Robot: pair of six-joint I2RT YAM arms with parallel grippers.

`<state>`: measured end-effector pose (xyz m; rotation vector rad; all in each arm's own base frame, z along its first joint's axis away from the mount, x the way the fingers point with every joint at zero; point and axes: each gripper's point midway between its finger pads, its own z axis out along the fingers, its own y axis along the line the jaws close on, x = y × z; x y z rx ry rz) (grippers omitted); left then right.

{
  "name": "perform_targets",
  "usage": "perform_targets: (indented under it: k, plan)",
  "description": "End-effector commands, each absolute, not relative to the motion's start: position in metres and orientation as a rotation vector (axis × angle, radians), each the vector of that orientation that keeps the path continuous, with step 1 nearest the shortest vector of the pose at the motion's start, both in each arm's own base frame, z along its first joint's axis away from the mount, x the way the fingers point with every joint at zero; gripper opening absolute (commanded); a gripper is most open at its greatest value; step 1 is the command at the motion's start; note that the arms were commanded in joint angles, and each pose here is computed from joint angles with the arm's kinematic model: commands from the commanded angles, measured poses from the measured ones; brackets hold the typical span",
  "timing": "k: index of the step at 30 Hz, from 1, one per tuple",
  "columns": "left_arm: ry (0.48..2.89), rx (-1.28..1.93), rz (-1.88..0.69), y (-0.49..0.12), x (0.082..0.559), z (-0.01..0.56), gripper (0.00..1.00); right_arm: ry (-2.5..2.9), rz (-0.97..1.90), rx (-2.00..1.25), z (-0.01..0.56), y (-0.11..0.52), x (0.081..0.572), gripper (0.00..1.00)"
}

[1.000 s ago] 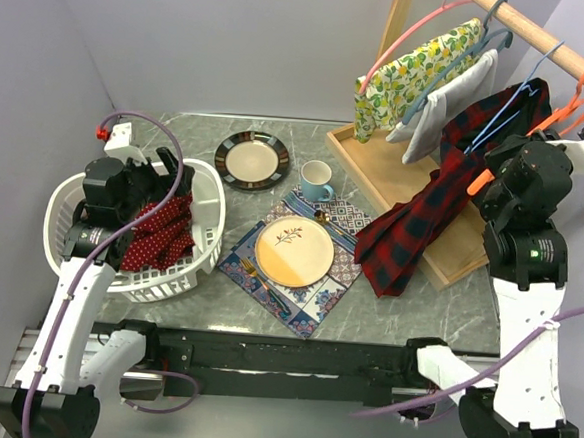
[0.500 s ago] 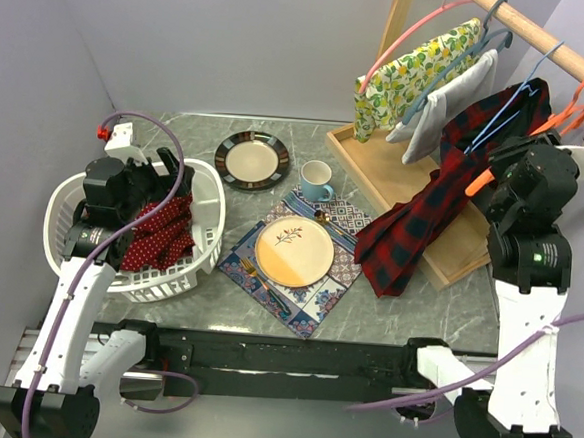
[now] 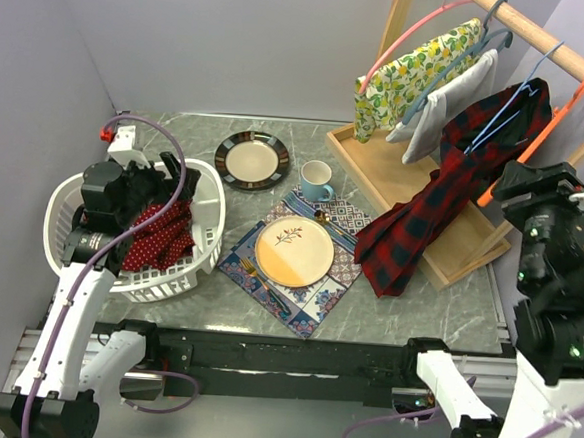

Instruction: Remove the skirt from the hanger

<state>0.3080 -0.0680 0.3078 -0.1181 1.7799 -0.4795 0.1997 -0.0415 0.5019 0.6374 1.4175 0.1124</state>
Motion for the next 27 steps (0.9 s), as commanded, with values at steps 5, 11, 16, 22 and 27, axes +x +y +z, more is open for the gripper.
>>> perform_targets:
  k: [5, 11, 16, 22, 27]
  plan:
    - [1.683, -0.032, -0.542, -0.081, 0.301, 0.333, 0.99, 1.469, 0.265, 0.48, 0.527, -0.006, 0.214, 0.62]
    - [1.692, -0.038, -0.54, -0.08, 0.302, 0.333, 0.99, 1.496, 0.297, 0.505, 0.531, -0.002, 0.257, 0.57]
    - [1.68, -0.039, -0.539, -0.08, 0.3, 0.335, 0.99, 1.527, 0.207, 0.606, 0.513, -0.019, 0.291, 0.55]
    - [1.689, -0.048, -0.536, -0.079, 0.301, 0.333, 0.99, 1.573, 0.092, 0.688, 0.489, -0.037, 0.319, 0.52]
    - [1.69, -0.051, -0.534, -0.078, 0.301, 0.333, 0.99, 1.564, 0.018, 0.729, 0.481, -0.05, 0.328, 0.52]
